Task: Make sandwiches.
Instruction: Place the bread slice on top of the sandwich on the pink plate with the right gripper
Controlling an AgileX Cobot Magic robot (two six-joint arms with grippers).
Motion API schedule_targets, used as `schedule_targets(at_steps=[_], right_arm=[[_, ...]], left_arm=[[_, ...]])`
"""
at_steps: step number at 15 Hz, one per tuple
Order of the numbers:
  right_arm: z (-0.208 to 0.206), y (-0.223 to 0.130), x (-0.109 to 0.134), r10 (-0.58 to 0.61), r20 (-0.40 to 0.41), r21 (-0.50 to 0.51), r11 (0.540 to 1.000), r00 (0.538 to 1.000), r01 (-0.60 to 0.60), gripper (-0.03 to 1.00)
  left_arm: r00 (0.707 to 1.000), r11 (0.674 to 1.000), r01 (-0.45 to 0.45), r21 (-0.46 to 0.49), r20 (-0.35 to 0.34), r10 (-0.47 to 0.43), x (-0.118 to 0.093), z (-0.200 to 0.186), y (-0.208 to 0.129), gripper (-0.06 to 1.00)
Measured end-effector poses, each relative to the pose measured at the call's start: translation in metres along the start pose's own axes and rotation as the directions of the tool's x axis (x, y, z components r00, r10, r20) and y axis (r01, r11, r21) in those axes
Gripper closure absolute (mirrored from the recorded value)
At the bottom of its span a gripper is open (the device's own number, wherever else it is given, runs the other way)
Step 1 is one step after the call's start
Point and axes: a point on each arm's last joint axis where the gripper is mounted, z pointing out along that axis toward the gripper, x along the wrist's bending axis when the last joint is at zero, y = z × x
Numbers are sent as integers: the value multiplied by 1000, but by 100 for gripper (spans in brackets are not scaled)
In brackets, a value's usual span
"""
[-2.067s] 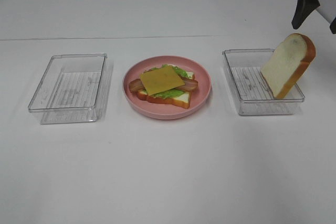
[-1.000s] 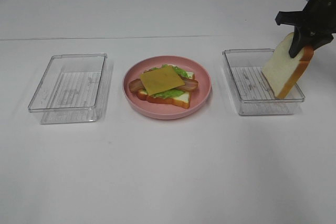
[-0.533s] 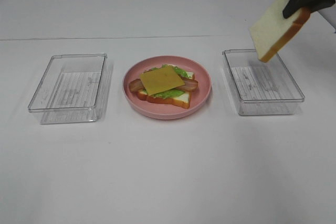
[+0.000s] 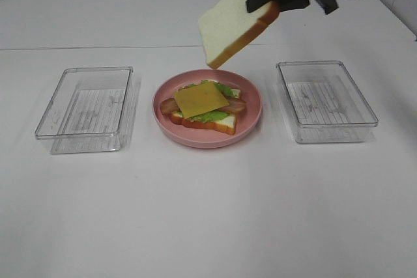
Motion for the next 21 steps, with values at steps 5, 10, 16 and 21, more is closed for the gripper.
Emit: schedule_targets(at_steps=[5, 10, 16, 21], right_arm=[[70, -3, -3, 78, -67, 58, 996, 995, -75, 77], [105, -7, -26, 213, -128, 119, 973, 969, -199, 77], [130, -14, -50, 304, -122, 140, 948, 945, -287, 77], [133, -14, -57, 319, -76, 122, 943, 945, -309, 77]], left_arm=[[1000, 1000, 0, 0, 0, 0, 0, 0, 0, 6], [1000, 1000, 0, 0, 0, 0, 0, 0, 0, 6], [1000, 1000, 0, 0, 0, 0, 0, 0, 0, 6], [1000, 1000, 0, 0, 0, 0, 0, 0, 0, 6]])
